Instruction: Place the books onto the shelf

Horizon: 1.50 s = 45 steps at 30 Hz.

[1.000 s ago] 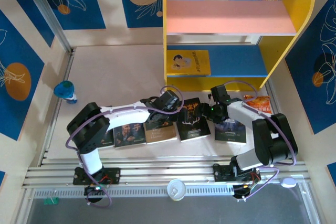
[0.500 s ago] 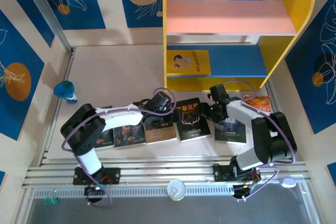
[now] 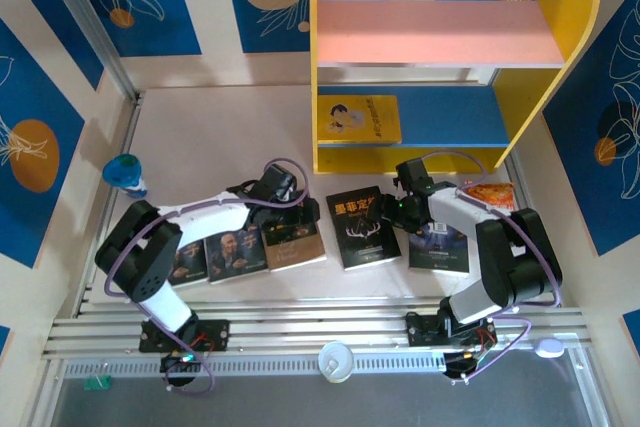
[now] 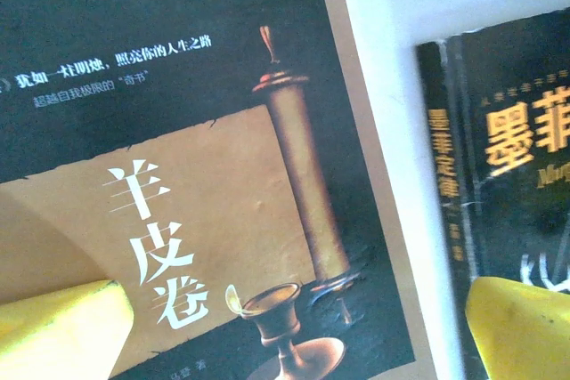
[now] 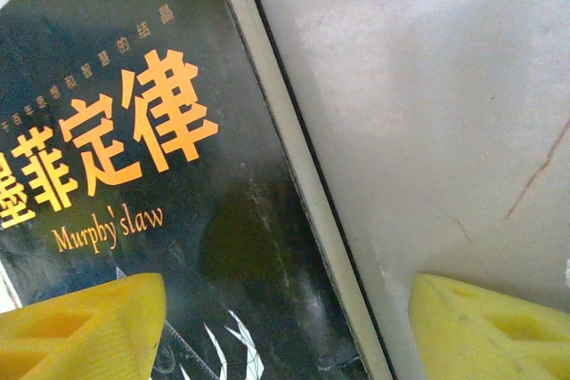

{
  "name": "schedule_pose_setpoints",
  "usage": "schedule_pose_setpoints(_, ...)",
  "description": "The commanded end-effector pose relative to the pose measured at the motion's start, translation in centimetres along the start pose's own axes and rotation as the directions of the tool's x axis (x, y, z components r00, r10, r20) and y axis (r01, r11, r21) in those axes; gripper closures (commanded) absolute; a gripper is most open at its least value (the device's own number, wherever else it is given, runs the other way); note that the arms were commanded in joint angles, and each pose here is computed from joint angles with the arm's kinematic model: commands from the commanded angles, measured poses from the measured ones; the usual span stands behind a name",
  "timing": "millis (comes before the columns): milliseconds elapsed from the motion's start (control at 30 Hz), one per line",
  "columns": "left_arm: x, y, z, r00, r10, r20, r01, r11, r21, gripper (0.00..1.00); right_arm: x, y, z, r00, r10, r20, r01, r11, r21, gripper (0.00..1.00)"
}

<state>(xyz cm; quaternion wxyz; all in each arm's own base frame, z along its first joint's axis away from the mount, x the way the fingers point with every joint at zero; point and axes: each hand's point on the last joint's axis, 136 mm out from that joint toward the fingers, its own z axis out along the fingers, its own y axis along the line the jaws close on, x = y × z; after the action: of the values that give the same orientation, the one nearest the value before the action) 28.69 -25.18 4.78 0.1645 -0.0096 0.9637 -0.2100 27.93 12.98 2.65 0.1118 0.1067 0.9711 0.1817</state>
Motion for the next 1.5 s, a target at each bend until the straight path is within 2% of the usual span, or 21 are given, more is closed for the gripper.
schedule_pose_setpoints(0,3.3,5.6,-0.1,0.992,0.012,-0.128,-0.038,0.979,-0.199,0.0,0.3,1.0,0.6,1.0,-0.003,-0.031,0.002,1.0,-0.018,0.27)
schedule_pose_setpoints(133,2.4,3.0,-0.7,0.993,0.034,-0.111,-0.044,0.995,-0.091,0.0,0.5,1.4,1.1,0.999,-0.009,-0.046,0.008,1.0,-0.027,0.31)
schedule_pose_setpoints(333,0.3,-2.1,-2.3,0.997,0.063,-0.054,-0.061,0.997,0.048,0.0,1.1,1.6,2.2,0.995,0.0,-0.096,-0.004,0.999,-0.045,0.45)
schedule_pose_setpoints(567,0.7,-7.5,-1.8,0.995,0.079,-0.058,-0.069,0.984,0.163,0.0,1.2,1.0,2.7,0.995,0.023,-0.1,-0.025,0.999,-0.022,0.46)
schedule_pose_setpoints(800,2.4,-10.4,0.6,0.99,0.094,-0.107,-0.07,0.976,0.206,0.0,1.3,0.8,3.0,0.994,0.029,-0.106,-0.031,0.999,-0.022,0.47)
schedule_pose_setpoints(1133,4.3,-12.7,3.5,0.983,0.101,-0.153,-0.068,0.976,0.207,0.0,1.6,0.9,3.2,0.993,0.03,-0.112,-0.035,0.998,-0.043,0.5)
schedule_pose_setpoints(1300,4.6,-11.9,4.5,0.986,0.049,-0.162,-0.026,0.989,0.143,0.01,1.8,1.0,3.3,0.993,0.029,-0.113,-0.035,0.998,-0.056,0.51)
schedule_pose_setpoints(1467,5.3,-9.7,5.1,0.981,0.067,-0.18,-0.066,0.998,0.01,0.01,1.8,1.1,3.3,0.993,0.025,-0.113,-0.032,0.998,-0.062,0.51)
